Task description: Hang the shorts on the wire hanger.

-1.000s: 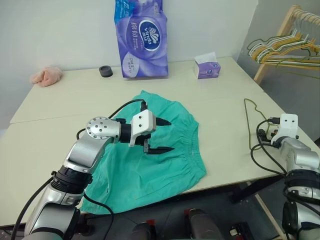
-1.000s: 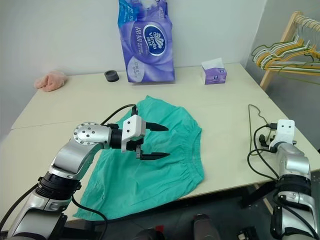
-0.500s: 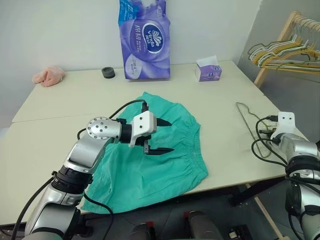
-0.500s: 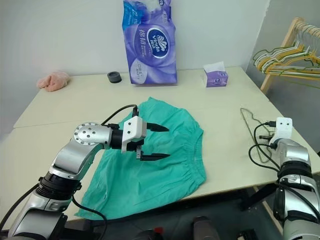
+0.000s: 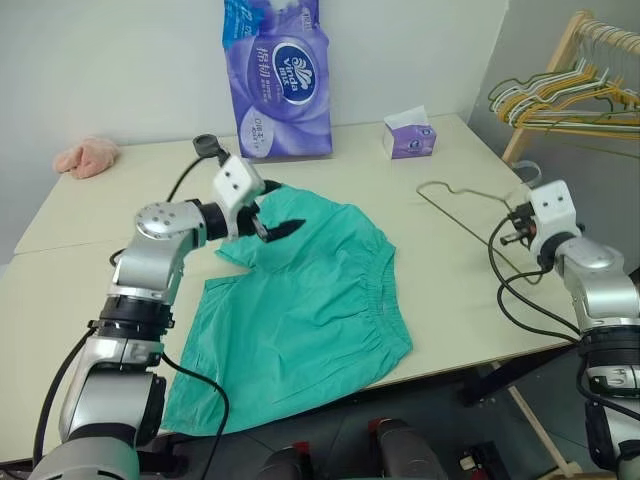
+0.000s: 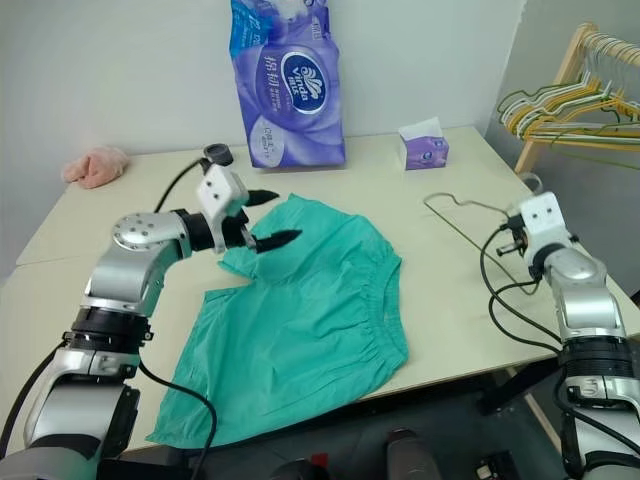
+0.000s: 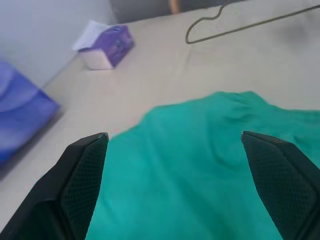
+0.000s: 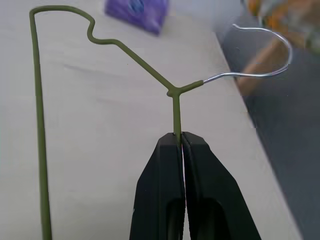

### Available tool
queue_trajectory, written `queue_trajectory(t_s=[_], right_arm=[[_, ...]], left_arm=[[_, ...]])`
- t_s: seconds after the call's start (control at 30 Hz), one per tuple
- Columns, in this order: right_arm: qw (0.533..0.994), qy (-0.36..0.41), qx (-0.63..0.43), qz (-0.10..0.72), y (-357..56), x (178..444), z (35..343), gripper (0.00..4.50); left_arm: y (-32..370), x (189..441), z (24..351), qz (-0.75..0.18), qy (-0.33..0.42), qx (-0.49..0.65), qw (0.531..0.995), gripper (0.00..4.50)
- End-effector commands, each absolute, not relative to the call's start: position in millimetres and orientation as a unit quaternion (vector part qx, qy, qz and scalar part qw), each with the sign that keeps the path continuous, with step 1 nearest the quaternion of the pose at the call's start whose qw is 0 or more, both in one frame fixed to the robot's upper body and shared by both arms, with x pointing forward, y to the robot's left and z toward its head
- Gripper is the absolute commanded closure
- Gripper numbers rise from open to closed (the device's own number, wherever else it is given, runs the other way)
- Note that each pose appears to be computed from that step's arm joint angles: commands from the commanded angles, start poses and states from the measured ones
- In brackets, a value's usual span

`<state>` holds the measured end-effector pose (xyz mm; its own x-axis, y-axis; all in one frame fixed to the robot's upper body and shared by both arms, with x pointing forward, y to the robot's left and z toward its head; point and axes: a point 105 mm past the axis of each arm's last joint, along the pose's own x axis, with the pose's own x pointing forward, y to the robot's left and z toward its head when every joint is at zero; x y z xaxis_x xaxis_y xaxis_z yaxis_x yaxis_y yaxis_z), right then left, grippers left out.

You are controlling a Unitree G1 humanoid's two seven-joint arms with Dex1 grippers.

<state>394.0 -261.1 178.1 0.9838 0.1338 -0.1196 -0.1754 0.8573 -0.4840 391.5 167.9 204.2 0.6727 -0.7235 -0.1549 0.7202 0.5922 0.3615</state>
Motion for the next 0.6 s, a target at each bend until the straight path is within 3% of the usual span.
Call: queue_trajectory(t_s=[0.03,0.2,0.4,0.6], right_arm=[[0.937,-0.020,-0.320,0.137,-229.7,387.8,204.3,4.47],[0.852,-0.097,-0.448,0.254,-173.7,367.2,214.1,4.47],[0.775,-0.179,-0.523,0.307,-139.7,353.8,224.6,4.47],[0.749,-0.208,-0.530,0.340,-122.1,347.0,225.9,4.47]], left_arm=[[180.2,396.9,218.3,-0.398,-0.007,0.162,0.903,0.00],[185.0,382.5,214.5,-0.472,0.053,0.104,0.874,0.00],[187.5,371.0,195.5,-0.513,0.115,0.106,0.844,0.00],[173.3,361.9,175.1,-0.545,0.138,0.115,0.819,0.00]])
